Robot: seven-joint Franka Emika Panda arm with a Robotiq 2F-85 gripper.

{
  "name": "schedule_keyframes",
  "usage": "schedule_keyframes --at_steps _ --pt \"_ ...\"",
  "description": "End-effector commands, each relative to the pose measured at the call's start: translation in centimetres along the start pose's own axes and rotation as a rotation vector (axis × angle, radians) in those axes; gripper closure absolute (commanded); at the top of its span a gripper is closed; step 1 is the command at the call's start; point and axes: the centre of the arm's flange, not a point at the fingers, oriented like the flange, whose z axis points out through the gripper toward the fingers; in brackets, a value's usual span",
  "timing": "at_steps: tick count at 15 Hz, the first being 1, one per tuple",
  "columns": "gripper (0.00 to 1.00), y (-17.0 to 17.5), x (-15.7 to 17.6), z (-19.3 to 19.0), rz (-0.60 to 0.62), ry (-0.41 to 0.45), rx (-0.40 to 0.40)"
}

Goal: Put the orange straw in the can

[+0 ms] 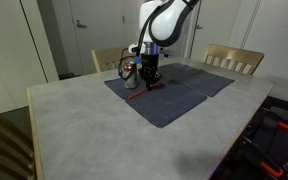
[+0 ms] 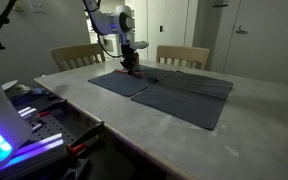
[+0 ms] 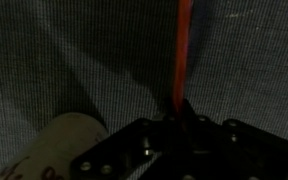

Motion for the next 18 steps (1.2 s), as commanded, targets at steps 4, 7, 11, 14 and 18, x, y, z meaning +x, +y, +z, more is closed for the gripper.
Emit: schedule_keyframes --at_steps 4,7,11,14,18 --pt "0.95 -1.0 0.32 -1.01 -0.01 -0.026 0.026" --pt "0.98 -1.11 0.47 -1.07 -0.012 -0.021 0.031" --pt "0.6 -1.13 0.59 -1.19 -0.012 -0.021 0.029" --pt "0.91 -1.14 0.72 -1.25 -0.018 -0.025 0.026" --pt "1.0 -1.16 0.81 -1.37 -0.02 -0.027 0.024"
